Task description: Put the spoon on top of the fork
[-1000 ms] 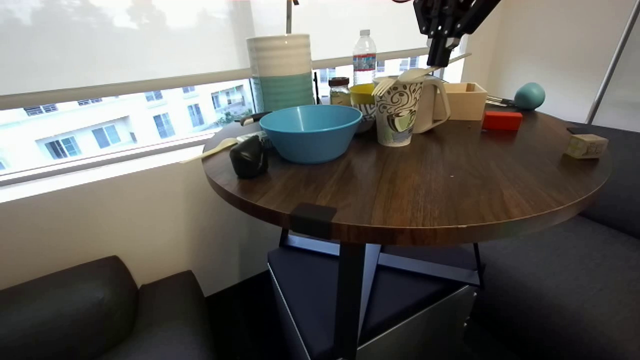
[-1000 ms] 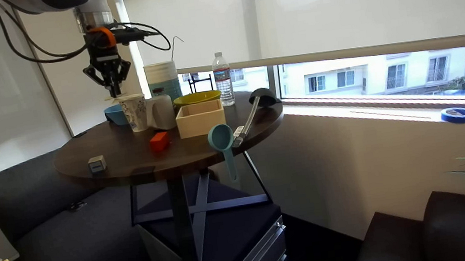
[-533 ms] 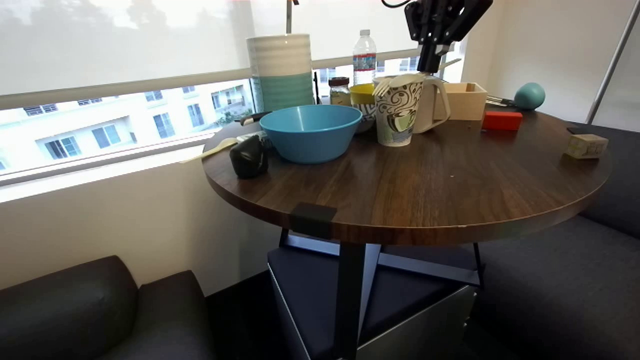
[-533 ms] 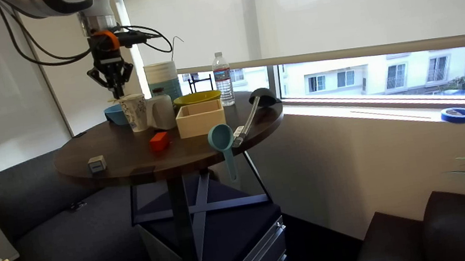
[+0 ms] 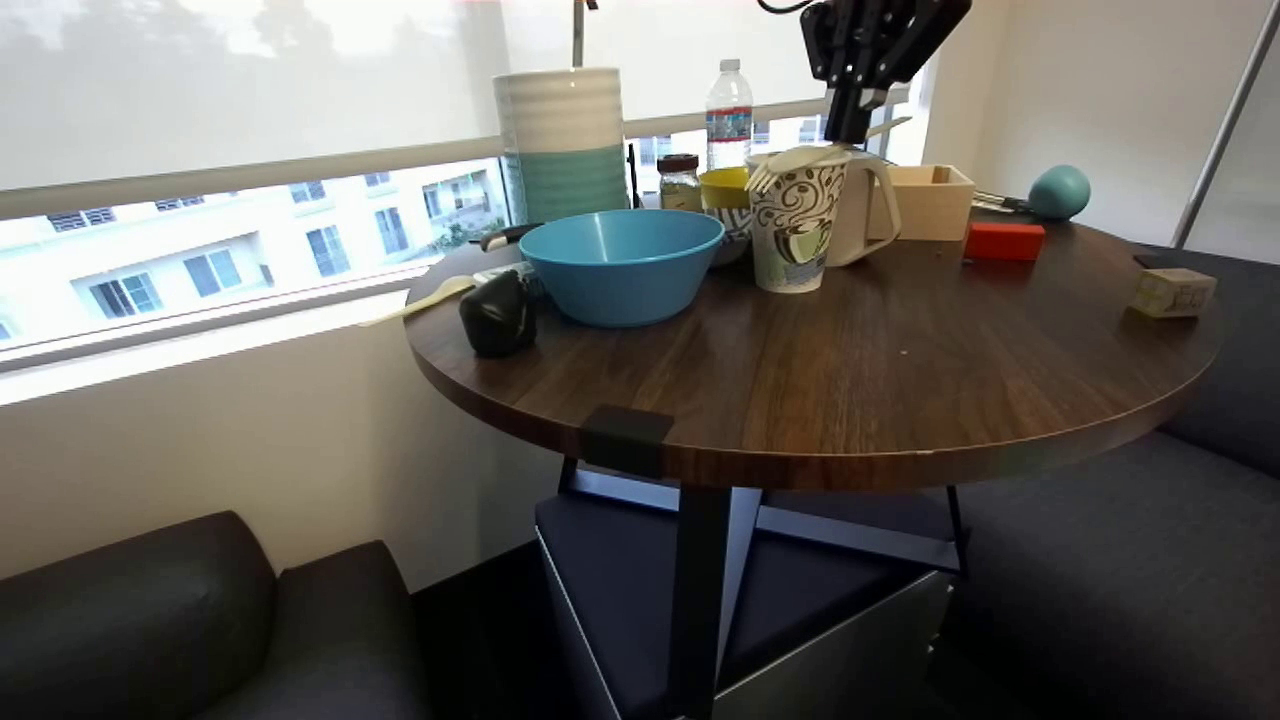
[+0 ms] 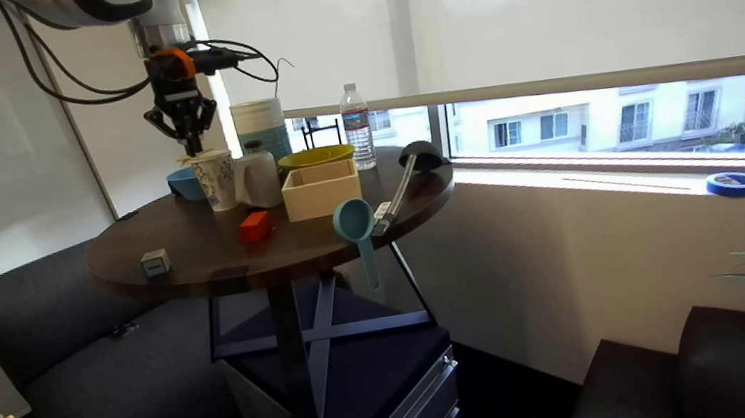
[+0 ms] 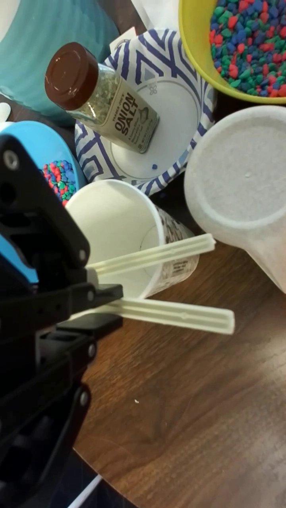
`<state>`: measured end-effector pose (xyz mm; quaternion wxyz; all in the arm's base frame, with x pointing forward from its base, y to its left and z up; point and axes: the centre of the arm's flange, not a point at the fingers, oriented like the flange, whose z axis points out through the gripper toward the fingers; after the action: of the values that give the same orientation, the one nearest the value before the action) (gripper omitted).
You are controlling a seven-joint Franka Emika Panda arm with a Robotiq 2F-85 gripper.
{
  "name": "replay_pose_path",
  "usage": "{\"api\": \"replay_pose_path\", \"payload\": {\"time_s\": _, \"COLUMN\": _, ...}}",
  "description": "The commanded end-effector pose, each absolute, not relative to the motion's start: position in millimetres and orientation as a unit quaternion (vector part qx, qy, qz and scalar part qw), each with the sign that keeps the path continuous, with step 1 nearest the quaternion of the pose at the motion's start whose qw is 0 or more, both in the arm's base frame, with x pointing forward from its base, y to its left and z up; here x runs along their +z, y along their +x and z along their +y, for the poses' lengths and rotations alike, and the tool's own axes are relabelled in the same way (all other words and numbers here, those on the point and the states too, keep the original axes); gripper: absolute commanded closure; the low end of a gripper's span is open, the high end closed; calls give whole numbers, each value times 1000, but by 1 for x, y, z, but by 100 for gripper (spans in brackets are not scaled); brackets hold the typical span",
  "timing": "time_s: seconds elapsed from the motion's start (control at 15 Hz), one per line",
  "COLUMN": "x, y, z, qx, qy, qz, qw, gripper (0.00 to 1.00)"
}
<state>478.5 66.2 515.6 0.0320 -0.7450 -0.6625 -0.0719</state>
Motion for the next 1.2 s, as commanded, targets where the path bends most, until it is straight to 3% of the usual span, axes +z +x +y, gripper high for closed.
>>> {"api": "replay_pose_path", "payload": {"time_s": 0.0, "x": 524, "y": 484, "z": 67, "qx": -76, "qy": -738, "qz": -670, "qw": 29, "gripper": 97}}
{"api": "replay_pose_path", "payload": {"time_s": 1.13, "x": 523, "y": 466, "z": 63, "qx": -32, "qy": -723, "qz": -688, "qw": 43, "gripper": 97}}
